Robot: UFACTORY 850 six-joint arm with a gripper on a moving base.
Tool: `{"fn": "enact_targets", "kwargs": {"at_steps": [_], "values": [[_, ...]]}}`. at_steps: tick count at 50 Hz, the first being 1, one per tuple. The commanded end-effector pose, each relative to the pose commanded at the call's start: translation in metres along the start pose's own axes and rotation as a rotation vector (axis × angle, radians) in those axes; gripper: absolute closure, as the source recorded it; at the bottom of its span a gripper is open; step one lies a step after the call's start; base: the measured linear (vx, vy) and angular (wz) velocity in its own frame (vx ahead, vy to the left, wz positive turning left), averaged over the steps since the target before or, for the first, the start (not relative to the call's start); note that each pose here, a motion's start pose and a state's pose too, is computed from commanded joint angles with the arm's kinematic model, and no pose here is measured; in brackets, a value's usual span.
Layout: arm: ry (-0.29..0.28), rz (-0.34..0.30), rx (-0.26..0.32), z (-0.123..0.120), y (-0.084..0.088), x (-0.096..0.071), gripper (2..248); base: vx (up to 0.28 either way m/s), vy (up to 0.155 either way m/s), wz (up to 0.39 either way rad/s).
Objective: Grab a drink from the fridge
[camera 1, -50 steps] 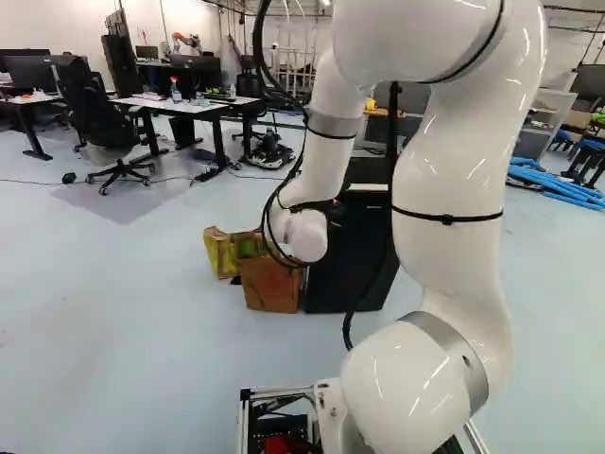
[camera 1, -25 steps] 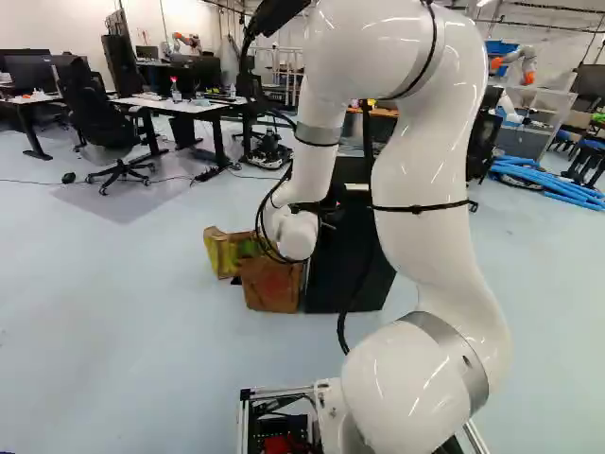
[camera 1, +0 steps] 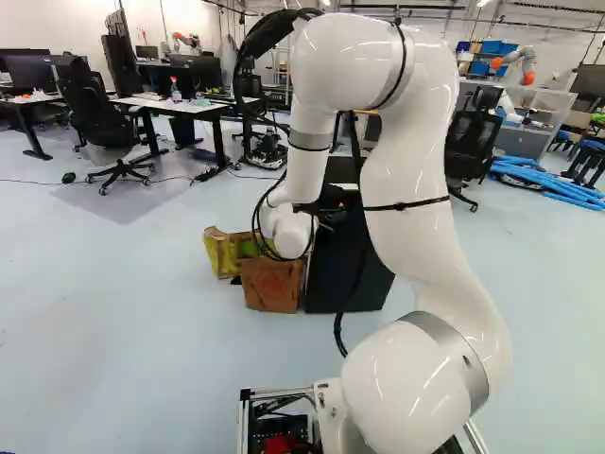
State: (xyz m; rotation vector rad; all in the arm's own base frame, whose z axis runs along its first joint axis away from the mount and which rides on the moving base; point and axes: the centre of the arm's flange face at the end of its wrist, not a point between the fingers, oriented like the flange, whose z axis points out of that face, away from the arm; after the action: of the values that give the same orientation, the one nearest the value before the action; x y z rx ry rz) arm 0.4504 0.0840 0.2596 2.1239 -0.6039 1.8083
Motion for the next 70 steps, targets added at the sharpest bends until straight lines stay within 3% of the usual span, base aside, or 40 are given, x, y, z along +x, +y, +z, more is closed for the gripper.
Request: {"fn": "enact_targets", "kwargs": {"at_steps": [19, 70], "values": [[0.032, 0.023, -0.072, 0.006, -0.002, 0.001, 3, 0.000, 0.000, 0.000], [0.038, 0.038, -0.109, 0.011, -0.004, 0.001, 3, 0.000, 0.000, 0.000]]}}
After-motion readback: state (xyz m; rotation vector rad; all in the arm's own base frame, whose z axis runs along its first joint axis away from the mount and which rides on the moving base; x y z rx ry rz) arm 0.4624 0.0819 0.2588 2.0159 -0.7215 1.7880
